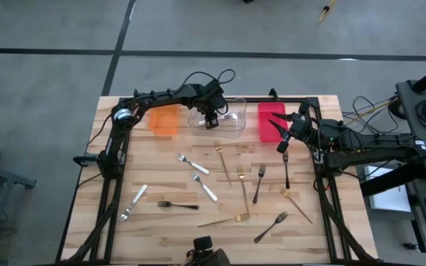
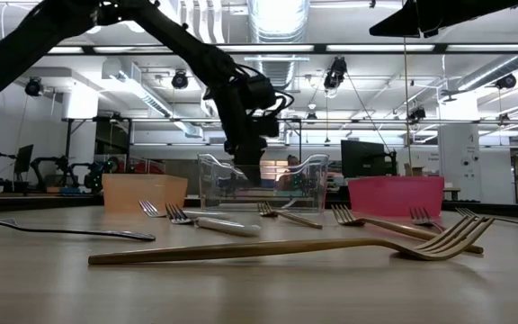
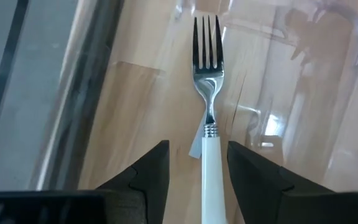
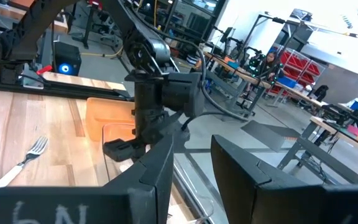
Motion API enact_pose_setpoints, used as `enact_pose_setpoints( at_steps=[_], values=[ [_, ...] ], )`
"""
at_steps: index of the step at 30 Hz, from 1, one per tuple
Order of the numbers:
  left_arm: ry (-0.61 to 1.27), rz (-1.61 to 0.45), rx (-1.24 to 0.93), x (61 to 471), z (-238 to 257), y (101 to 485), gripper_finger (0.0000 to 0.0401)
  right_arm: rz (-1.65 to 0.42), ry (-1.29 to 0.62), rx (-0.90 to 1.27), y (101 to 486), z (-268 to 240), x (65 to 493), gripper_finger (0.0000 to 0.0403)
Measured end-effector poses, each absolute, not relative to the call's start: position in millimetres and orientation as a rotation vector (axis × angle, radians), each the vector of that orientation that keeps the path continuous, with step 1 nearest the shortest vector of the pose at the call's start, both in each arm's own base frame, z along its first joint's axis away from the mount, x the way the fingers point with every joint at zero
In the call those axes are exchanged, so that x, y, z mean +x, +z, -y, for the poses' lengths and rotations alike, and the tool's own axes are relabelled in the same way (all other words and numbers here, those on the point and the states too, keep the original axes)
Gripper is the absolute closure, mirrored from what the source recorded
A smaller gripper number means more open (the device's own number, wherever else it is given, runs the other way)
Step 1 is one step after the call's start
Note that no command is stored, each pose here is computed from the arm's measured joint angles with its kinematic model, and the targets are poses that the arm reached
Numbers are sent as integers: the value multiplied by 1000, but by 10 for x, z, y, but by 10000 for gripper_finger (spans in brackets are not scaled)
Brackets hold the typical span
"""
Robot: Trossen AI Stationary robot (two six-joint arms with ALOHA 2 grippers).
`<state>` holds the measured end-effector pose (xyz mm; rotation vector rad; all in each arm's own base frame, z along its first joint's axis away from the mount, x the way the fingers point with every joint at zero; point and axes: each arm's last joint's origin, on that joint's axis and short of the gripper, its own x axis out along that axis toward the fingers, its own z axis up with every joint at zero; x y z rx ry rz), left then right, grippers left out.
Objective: Sort silverware by color (type)
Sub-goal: Put the black fork into the red bin
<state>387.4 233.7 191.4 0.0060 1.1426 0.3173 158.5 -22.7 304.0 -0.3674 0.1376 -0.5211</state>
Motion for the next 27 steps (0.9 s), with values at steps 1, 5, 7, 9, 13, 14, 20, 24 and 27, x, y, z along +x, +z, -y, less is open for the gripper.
enact_pose_setpoints(
  at_steps=[1,5,7,9,13,14,20,24,27],
  values=[
    [319,-1140,5,3866,-2332,1941,259,-138,-521,-367,3040,227,1585,303],
    [328,-1107,12,3843,-2301,2092,259,-138,-521,-367,3040,227,1586,303],
    [333,-1096,6,3835,-2284,2143,259,-138,-521,-367,3040,227,1586,303],
    [339,-1082,1,3818,-2269,2211,259,-138,-521,-367,3040,227,1586,303],
    [345,-1048,11,3777,-2223,2384,259,-134,-521,-353,3040,227,1586,303],
    [344,-1045,11,3767,-2209,2411,259,-133,-522,-351,3041,227,1586,303],
    [349,-1011,0,3643,-2097,2573,259,-127,-523,-332,3041,227,1586,303],
    [351,-978,7,3550,-1999,2618,259,-123,-524,-314,3041,227,1586,303],
    [355,-930,22,3459,-1915,2657,259,-120,-524,-304,3041,227,1586,303]
  ],
)
